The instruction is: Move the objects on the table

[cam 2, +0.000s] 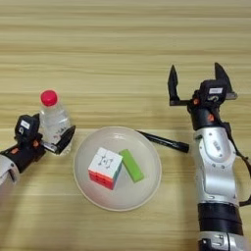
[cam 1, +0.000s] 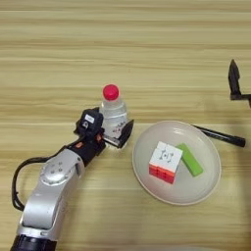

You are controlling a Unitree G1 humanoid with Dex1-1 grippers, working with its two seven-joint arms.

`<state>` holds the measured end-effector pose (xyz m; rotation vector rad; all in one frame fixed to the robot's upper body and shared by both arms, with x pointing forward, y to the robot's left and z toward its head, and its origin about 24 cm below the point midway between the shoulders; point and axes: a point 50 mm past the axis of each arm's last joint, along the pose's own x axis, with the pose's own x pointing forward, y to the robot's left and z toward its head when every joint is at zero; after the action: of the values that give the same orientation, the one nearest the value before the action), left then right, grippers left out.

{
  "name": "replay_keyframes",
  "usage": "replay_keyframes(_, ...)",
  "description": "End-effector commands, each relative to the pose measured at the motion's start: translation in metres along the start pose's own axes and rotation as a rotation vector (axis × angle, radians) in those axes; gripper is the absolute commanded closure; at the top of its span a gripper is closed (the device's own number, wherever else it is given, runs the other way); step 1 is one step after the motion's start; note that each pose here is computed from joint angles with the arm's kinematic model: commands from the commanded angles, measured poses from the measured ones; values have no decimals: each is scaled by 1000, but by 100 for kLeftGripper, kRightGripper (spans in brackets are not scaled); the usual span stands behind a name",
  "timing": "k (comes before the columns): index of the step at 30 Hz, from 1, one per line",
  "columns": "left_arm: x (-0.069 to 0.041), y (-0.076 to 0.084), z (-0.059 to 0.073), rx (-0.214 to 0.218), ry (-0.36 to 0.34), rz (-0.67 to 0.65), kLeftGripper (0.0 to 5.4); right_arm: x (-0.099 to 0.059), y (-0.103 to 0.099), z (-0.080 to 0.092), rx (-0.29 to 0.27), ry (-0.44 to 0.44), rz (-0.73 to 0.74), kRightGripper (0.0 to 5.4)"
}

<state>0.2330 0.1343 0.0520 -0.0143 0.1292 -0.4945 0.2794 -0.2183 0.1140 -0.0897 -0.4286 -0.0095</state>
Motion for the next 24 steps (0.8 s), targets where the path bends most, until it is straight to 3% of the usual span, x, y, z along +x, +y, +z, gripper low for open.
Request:
replay_keyframes(1, -1, 0, -4, -11, 14, 5, 2, 3, 2, 3, 0, -22, 7, 0)
replay_keyframes(8, -1, -1, -3, -12, 7, -6, 27, 3, 2, 3, 0, -23, 6, 0)
replay_keyframes(24, 0, -4, -1, -11, -4, -17, 195, 3, 1, 4, -2, -27, 4, 0)
